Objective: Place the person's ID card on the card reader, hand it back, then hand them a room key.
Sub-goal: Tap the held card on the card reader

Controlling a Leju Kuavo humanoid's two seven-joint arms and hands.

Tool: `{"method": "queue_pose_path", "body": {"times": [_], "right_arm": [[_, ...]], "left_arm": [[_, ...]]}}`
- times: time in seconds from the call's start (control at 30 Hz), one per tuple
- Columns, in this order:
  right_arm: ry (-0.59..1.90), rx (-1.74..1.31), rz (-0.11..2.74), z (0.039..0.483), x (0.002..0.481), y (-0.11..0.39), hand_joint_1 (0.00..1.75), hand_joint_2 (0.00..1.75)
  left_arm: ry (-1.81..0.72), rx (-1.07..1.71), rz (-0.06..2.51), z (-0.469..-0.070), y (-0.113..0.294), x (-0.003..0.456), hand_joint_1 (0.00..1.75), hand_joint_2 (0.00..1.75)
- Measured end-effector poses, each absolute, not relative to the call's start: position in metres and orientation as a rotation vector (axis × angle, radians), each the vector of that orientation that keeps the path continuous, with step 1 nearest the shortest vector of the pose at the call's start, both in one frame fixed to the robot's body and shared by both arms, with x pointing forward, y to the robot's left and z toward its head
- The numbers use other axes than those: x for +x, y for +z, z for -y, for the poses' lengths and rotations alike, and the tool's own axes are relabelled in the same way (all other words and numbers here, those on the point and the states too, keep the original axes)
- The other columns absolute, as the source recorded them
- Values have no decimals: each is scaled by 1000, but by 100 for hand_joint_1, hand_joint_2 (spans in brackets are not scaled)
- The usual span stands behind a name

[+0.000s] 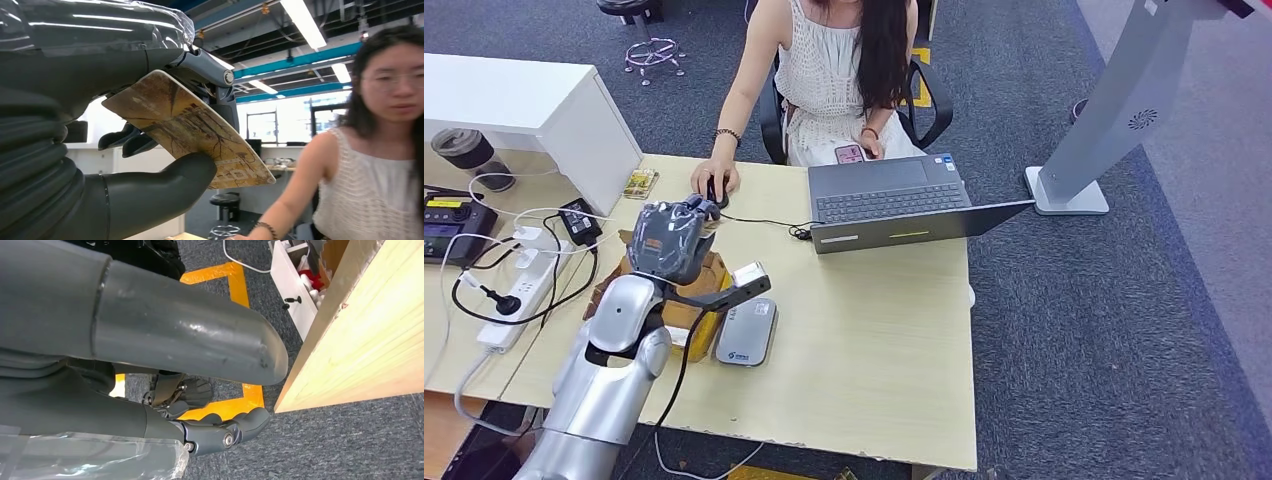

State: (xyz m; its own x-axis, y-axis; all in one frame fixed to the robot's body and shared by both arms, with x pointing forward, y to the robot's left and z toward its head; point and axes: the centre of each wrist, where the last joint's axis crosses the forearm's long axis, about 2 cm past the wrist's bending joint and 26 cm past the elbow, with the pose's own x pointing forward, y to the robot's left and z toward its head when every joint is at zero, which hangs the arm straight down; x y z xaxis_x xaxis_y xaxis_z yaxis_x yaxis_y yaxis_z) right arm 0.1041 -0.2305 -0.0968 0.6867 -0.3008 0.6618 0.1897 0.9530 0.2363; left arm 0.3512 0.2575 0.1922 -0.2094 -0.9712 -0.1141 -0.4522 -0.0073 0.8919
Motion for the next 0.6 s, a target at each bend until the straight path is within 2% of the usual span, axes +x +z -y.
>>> {"method": "queue_pose_path", "body": {"times": [0.2,0.6], "right_arm": [[-282,151,766,231,104,-97,0,0],[-282,143,763,231,102,-97,0,0]], "left_arm": [[-1214,1449,1774,-231,192,336,175,175],[-1222,1436,1805,-218,191,326,175,175]]}}
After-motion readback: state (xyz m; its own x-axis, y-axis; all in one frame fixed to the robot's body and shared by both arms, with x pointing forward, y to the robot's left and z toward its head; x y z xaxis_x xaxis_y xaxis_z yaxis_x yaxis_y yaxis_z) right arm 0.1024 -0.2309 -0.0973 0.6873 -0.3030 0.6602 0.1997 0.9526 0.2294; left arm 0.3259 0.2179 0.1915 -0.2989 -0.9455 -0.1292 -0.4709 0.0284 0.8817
